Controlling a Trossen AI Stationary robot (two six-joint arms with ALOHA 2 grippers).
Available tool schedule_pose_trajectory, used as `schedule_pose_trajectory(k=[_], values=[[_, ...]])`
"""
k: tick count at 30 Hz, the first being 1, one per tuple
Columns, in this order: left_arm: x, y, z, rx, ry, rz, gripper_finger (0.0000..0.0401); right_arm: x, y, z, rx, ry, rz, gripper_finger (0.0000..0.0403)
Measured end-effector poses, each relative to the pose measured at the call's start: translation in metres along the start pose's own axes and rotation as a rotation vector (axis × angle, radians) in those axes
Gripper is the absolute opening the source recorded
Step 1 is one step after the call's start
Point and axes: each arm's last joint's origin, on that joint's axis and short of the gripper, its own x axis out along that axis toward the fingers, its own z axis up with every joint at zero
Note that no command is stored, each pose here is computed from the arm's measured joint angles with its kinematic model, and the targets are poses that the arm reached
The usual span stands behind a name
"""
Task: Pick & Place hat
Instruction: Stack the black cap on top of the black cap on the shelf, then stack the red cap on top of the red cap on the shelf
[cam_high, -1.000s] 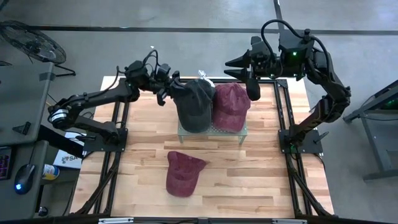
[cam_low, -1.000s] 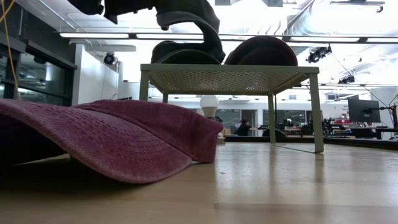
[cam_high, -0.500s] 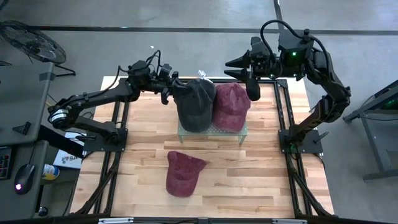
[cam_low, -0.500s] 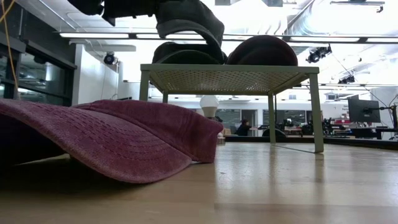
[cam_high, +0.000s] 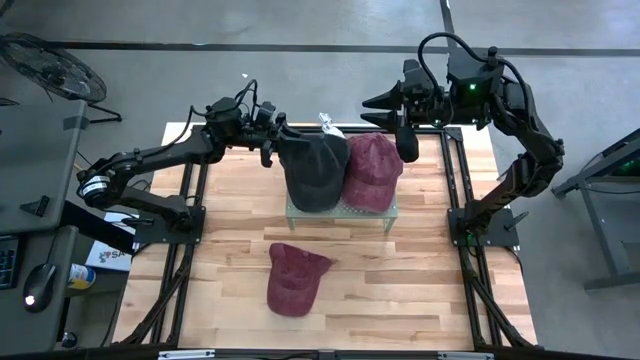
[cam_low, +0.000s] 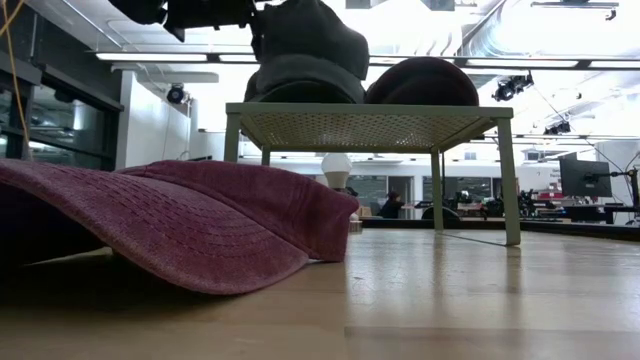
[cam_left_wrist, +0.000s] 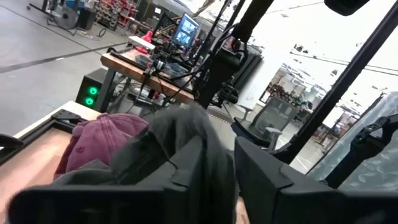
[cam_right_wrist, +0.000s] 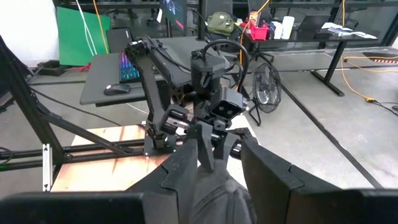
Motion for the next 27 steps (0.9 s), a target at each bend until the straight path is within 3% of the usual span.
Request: schedule_pose_trajectory(k=[7,10,17,27], values=[[-0.001,0.000,0.001,0.010,-0.022,0.034,0.0144,0.000,0.000,0.000,0.003,0.000,0.000,0.0119],[-0.004,-0.003,0.005,0.071,-0.051,0.058,0.0157,0.000,0.000,0.000,0.004,0.000,0.000,0.0119],[-0.017,-0.018,0.018,0.219,-0.145,0.130,0.0163,0.000,0.000,0.000,0.005,0.001,0.000,0.0119],[-0.044,-0.050,0.032,0.269,-0.167,0.057,0.0163,0.002,0.005,-0.014,0.089,0.144,0.071,0.0119]])
